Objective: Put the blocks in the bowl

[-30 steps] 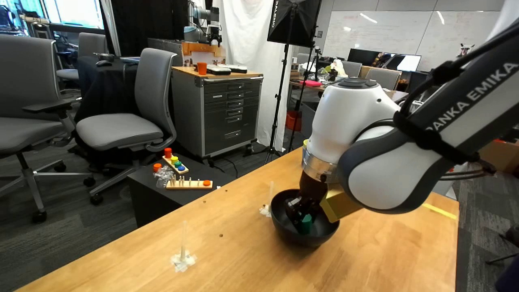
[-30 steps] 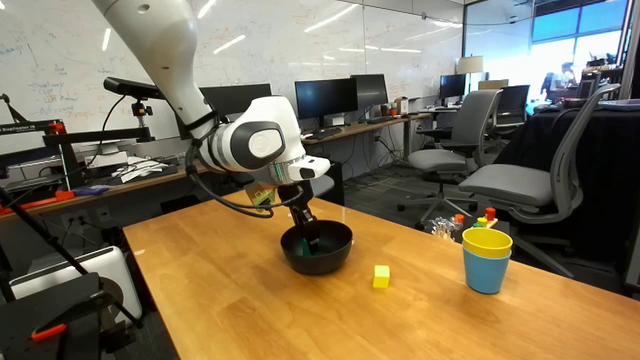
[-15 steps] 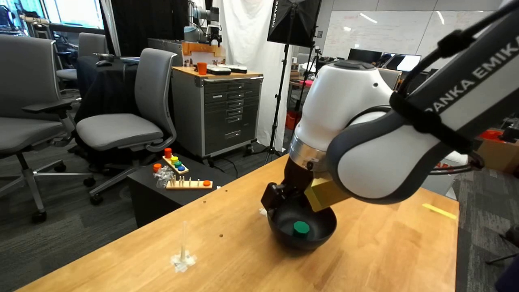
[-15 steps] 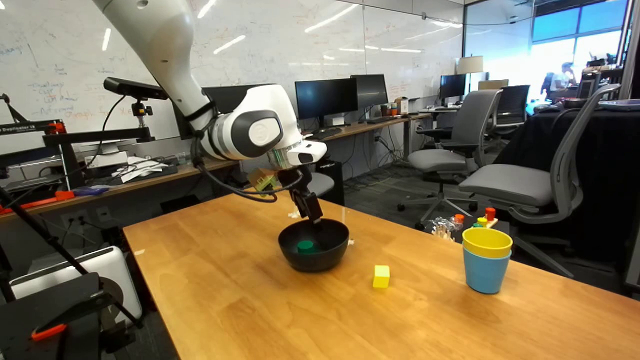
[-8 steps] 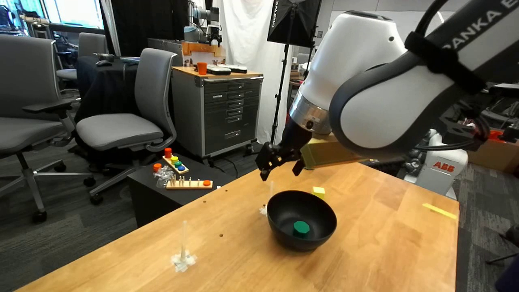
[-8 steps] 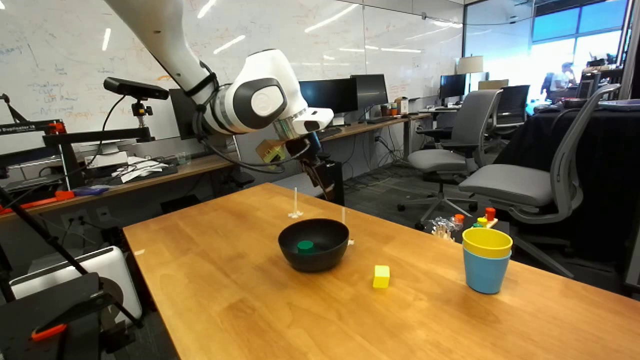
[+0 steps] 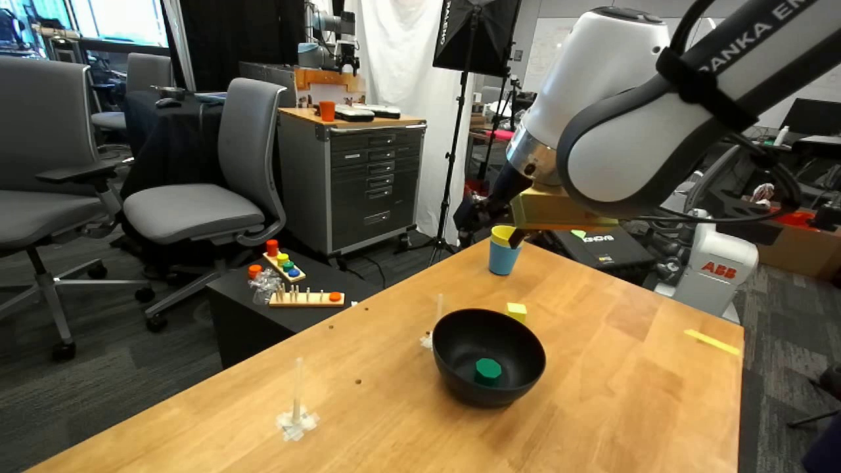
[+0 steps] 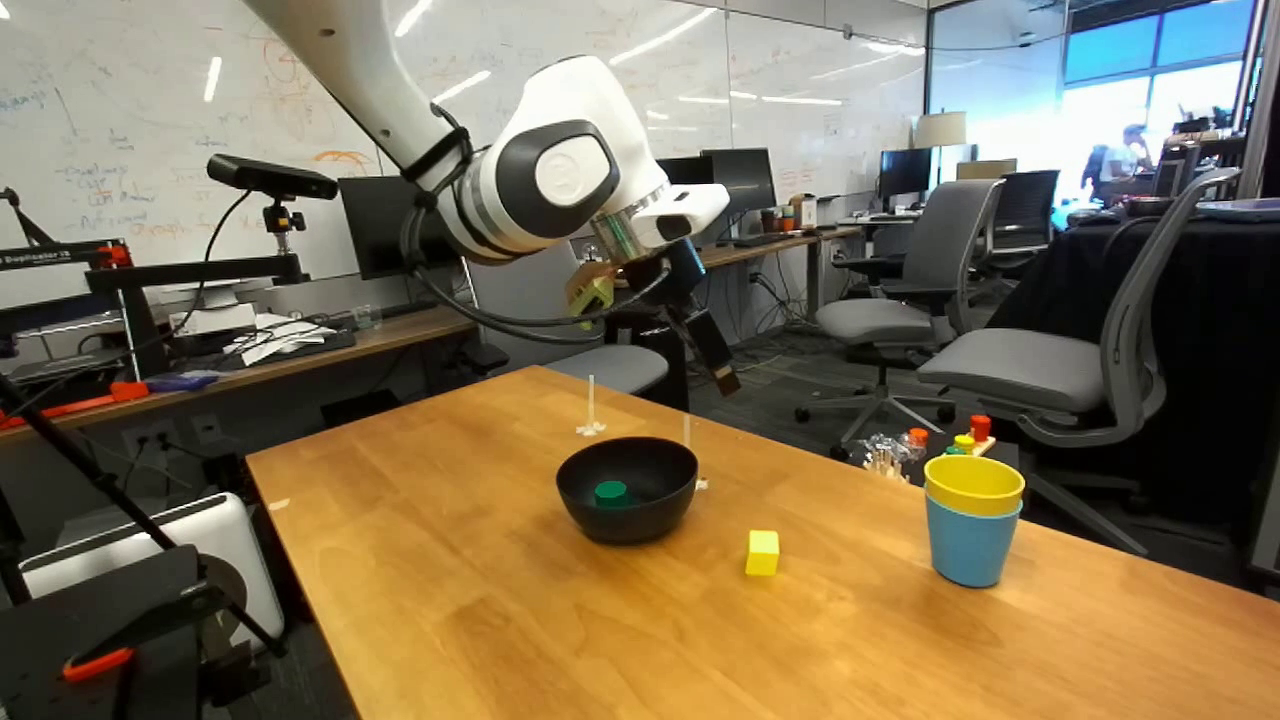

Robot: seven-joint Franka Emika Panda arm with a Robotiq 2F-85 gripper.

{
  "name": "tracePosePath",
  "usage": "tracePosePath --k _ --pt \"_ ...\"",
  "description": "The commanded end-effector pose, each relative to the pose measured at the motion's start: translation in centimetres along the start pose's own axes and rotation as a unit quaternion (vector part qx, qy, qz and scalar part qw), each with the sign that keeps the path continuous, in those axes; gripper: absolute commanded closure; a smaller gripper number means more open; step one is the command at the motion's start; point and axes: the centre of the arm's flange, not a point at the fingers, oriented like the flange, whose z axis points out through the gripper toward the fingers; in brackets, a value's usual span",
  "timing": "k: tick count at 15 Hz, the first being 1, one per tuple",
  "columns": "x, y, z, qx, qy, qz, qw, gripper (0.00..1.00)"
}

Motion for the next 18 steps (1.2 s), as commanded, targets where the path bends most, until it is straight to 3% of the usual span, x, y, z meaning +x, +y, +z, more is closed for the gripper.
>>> tracePosePath --k 1,8,10,12,13,18 --pt "1.7 0.8 -0.5 -0.023 0.001 0.035 0.9991 0.0" --pt "2.1 2.9 1.5 -0.08 -0.054 0.064 0.9933 0.0" --pt "1.9 3.1 1.8 -0.078 -0.059 0.061 0.9934 0.0" --pt "1.4 2.1 0.5 -0.048 -0.059 0.05 0.9958 0.0" --pt "0.9 3.3 1.7 -0.066 -0.059 0.055 0.9945 0.0" --pt "0.6 2.1 1.2 -0.055 -0.06 0.051 0.9954 0.0"
